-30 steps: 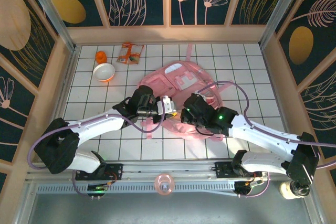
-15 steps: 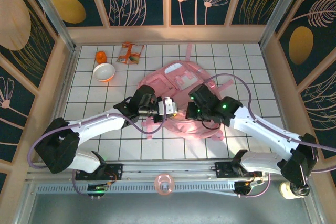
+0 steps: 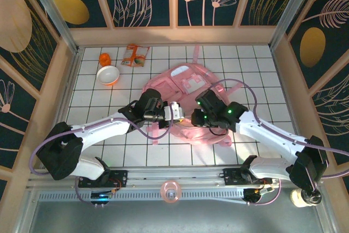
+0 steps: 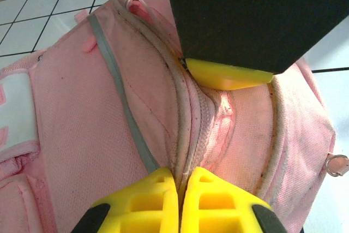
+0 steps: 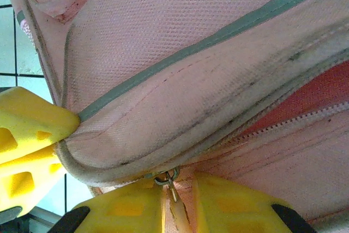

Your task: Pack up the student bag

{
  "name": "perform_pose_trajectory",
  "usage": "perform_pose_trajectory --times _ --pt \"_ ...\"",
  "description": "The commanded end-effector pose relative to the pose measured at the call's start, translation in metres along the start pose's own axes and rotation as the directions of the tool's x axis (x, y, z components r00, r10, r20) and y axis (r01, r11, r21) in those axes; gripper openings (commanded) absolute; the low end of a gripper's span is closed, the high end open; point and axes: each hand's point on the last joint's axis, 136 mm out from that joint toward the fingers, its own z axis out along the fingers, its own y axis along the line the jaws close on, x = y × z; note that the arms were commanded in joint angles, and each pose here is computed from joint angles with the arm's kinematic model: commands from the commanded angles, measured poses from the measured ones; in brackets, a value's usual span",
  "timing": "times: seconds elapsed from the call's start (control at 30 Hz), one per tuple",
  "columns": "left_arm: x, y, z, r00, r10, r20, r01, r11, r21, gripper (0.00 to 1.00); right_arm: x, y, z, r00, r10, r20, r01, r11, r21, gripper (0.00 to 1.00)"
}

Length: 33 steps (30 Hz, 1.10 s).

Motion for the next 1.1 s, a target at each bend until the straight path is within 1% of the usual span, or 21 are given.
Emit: perform_pose_trajectory --times 0.0,0.03,0.07,0.13,0.23,0.33,0.43,0.5,0.57,0.63,0.7,0.73,0.77,0.8,0.83,0.87,0.93,0.97,1.0,1.03,1.07 --pt "-0.023 0.004 -0.007 0.998 0.002 0.069 -0.002 1.000 0.001 0.00 -0.005 -0.011 0.008 0.999 0.001 0.051 -0.003 0.999 0.047 0.20" --pt "-0.023 0.004 -0.007 0.998 0.003 0.067 -0.003 1.000 -0.001 0.00 -0.002 -0.012 0.007 0.999 0.001 0.051 -0.004 0.999 0.053 0.20" --pt "-0.022 0.005 -0.007 0.998 0.003 0.064 -0.003 1.000 -0.003 0.00 -0.001 -0.014 0.006 0.998 0.002 0.055 -0.006 0.998 0.057 0.17" --pt "-0.017 0.005 -0.006 0.999 0.008 0.050 -0.008 1.000 -0.010 0.00 0.001 -0.017 0.001 0.998 0.003 0.062 -0.007 0.998 0.063 0.09" --pt "-0.005 0.006 -0.003 1.000 0.024 0.007 -0.023 0.999 -0.026 0.00 0.000 -0.026 -0.011 0.997 -0.005 0.081 -0.002 0.997 0.080 0.00" --pt "0.010 0.007 -0.001 0.998 0.038 -0.048 -0.040 0.998 -0.040 0.00 -0.002 -0.044 -0.021 0.997 -0.001 0.081 -0.008 0.993 0.114 0.00" --pt "0.017 0.009 -0.004 0.997 0.041 -0.063 -0.045 0.997 -0.055 0.00 -0.001 -0.063 -0.025 0.998 0.006 0.067 -0.018 0.984 0.178 0.00" --pt "0.018 0.010 -0.005 0.998 0.032 -0.058 -0.036 0.997 -0.062 0.00 -0.001 -0.067 -0.025 0.998 0.000 0.063 -0.013 0.980 0.199 0.00" --pt "0.016 0.009 -0.005 0.999 0.010 -0.047 -0.013 0.998 -0.058 0.00 -0.001 -0.063 -0.023 0.998 -0.006 0.059 -0.004 0.984 0.177 0.00" --pt "0.008 0.011 -0.007 0.998 -0.057 -0.021 0.056 0.997 -0.058 0.01 -0.002 -0.051 -0.020 0.998 -0.009 0.062 0.002 0.993 0.119 0.00" --pt "-0.005 0.014 -0.012 0.986 -0.166 0.030 0.168 0.984 -0.067 0.18 -0.003 -0.039 -0.018 0.997 -0.015 0.074 0.010 0.998 0.067 0.00" --pt "-0.013 0.017 -0.016 0.971 -0.230 0.065 0.235 0.969 -0.077 0.24 -0.003 -0.035 -0.016 0.997 -0.017 0.076 0.014 0.999 0.049 0.00" --pt "-0.020 0.024 -0.022 0.945 -0.310 0.102 0.321 0.941 -0.104 0.29 -0.003 -0.032 -0.015 0.997 -0.017 0.079 0.015 0.999 0.032 0.00" --pt "-0.025 0.032 -0.030 0.910 -0.388 0.143 0.408 0.901 -0.146 0.31 -0.003 -0.031 -0.014 0.997 -0.014 0.082 0.012 1.000 0.025 0.00" --pt "-0.029 0.040 -0.039 0.865 -0.461 0.197 0.494 0.851 -0.181 0.35 -0.003 -0.031 -0.013 0.996 -0.012 0.084 0.010 1.000 0.023 0.00" --pt "-0.029 0.050 -0.050 0.802 -0.538 0.258 0.592 0.774 -0.224 0.42 -0.002 -0.032 -0.011 0.997 -0.009 0.082 0.007 1.000 0.025 0.00" --pt "-0.019 0.068 -0.071 0.658 -0.661 0.360 0.753 0.584 -0.303 0.59 0.000 -0.033 -0.007 0.997 -0.009 0.077 0.007 1.000 0.028 0.00" --pt "-0.007 0.076 -0.081 0.578 -0.709 0.405 0.814 0.466 -0.346 0.64 0.001 -0.033 -0.005 0.997 -0.008 0.074 0.006 1.000 0.028 0.00" --pt "0.004 0.080 -0.089 0.516 -0.740 0.431 0.850 0.378 -0.367 0.65 0.002 -0.034 -0.004 0.997 -0.006 0.072 0.004 1.000 0.029 0.00" --pt "0.013 0.081 -0.092 0.466 -0.767 0.441 0.873 0.317 -0.371 0.65 0.002 -0.033 -0.004 0.998 -0.005 0.070 0.003 1.000 0.027 0.00" --pt "0.023 0.081 -0.093 0.407 -0.797 0.447 0.896 0.251 -0.367 0.64 0.002 -0.032 -0.003 0.997 -0.005 0.071 0.004 1.000 0.023 0.00"
